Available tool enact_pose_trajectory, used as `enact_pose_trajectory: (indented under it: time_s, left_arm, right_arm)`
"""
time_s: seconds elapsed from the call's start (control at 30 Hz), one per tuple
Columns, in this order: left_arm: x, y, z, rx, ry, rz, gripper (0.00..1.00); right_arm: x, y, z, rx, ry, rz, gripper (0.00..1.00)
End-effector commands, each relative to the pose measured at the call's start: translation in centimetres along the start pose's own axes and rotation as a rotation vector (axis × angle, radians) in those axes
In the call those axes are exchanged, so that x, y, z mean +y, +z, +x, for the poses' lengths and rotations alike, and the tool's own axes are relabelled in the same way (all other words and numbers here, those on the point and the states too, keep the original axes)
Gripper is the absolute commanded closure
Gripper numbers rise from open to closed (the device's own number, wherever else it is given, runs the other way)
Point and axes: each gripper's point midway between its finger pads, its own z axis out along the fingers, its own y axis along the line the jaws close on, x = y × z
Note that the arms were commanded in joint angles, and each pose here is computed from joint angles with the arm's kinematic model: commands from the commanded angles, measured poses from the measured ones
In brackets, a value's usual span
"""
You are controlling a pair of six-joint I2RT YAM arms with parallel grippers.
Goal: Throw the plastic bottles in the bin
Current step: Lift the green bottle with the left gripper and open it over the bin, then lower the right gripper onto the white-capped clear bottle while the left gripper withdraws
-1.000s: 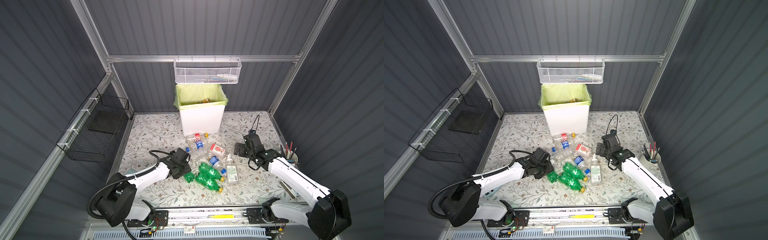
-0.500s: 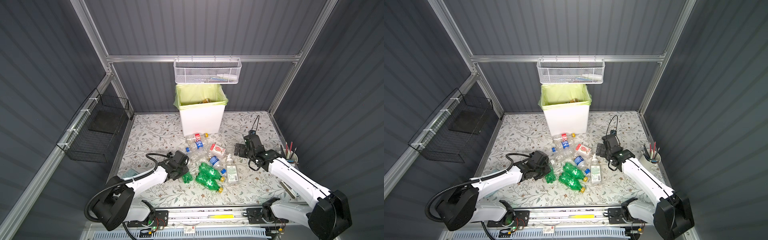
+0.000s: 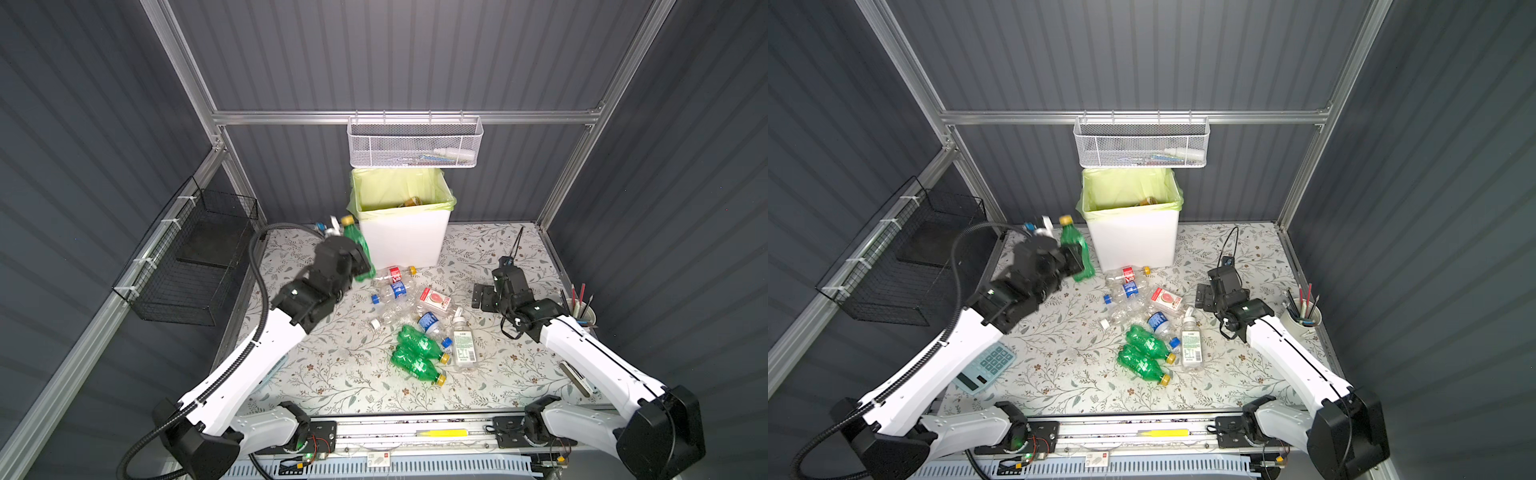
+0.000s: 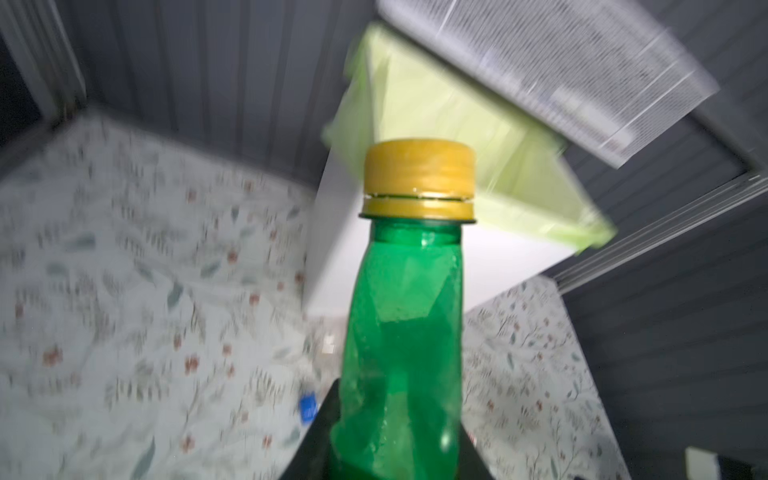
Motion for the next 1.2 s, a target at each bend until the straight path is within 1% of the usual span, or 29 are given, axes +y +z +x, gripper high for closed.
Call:
enact_pose_trajectory:
  time_s: [0.0,0.1,0.17,0.2,0.23,0.3,0.33,0.37,0.4,0.43,0.47,0.5,0.53,0.6,0.67,0.73,0.8,0.9,1.03,1.17]
  left_arm:
    - [-3.7,-0.7,-9.4,-0.266,0.23,0.065,0.69]
    - [-7.5,0.3,-13.5,-0.381,0.268,0.157,0.68]
    - [-9.1,2.3,-14.4,-0.401,0.269,0.207,0.68]
    - [-9.8,3.8,-14.3,-0.391,0.257,0.236,0.67]
    - [-10.3,6.0,-13.3,-0.353,0.253,0.259,0.66]
    - [-11.0,11.1,-10.0,-0.228,0.246,0.281,0.64]
    - [-11.2,13.1,-8.3,-0.167,0.247,0.286,0.58]
    - [-11.2,15.2,-6.6,-0.11,0.25,0.277,0.44]
    - [-11.1,16.4,-5.7,-0.07,0.247,0.261,0.29]
    - [-11.1,16.6,-5.9,-0.069,0.243,0.25,0.21]
    - [-11.3,16.4,-6.6,-0.091,0.235,0.254,0.13]
    - [-11.9,15.4,-8.0,-0.14,0.226,0.275,0.01]
    - [-12.1,14.4,-9.3,-0.188,0.221,0.285,0.0]
    - [-12.2,11.1,-13.0,-0.325,0.222,0.285,0.0]
    - [-11.7,8.5,-15.1,-0.394,0.248,0.263,0.0]
    - [-11.3,6.4,-15.9,-0.423,0.279,0.251,0.0]
    - [-10.6,4.9,-15.9,-0.436,0.292,0.246,0.0]
    - [-9.4,4.1,-14.6,-0.417,0.292,0.234,0.0]
    - [-7.8,4.3,-11.9,-0.358,0.3,0.214,0.0]
    - [-6.0,5.2,-8.2,-0.254,0.325,0.184,0.0]
  right_arm:
    - [-0.6,-2.4,-3.7,-0.148,0.034,-0.014,0.01]
    - [-1.4,-3.7,-4.2,-0.196,0.073,-0.019,0.01]
    - [-2.0,-4.4,-4.3,-0.223,0.098,-0.013,0.01]
    - [-2.3,-4.7,-4.3,-0.237,0.11,-0.01,0.01]
    - [-2.5,-4.9,-4.3,-0.247,0.118,-0.009,0.01]
    - [-2.4,-5.1,-4.1,-0.26,0.135,-0.03,0.01]
    - [-2.1,-5.0,-4.0,-0.258,0.141,-0.05,0.01]
    - [-1.4,-4.8,-3.8,-0.25,0.14,-0.089,0.01]
    - [-0.6,-4.7,-3.6,-0.238,0.133,-0.134,0.01]
    - [0.1,-4.5,-3.4,-0.22,0.124,-0.166,0.01]
    - [0.5,-4.4,-3.2,-0.202,0.119,-0.183,0.01]
    - [0.4,-4.3,-3.1,-0.185,0.123,-0.177,0.01]
    - [0.2,-4.3,-3.0,-0.177,0.125,-0.162,0.01]
    - [-0.4,-4.6,-3.0,-0.182,0.126,-0.136,0.01]
    - [-0.6,-4.8,-2.9,-0.18,0.131,-0.128,0.01]
    - [-0.8,-4.6,-2.2,-0.146,0.149,-0.119,0.01]
    - [-0.7,-4.1,-0.6,-0.071,0.165,-0.117,0.01]
    - [-0.2,-3.1,2.1,0.039,0.195,-0.109,0.01]
    - [1.5,-2.0,5.4,0.153,0.184,-0.094,0.01]
    - [3.9,-0.9,8.9,0.273,0.154,-0.083,0.01]
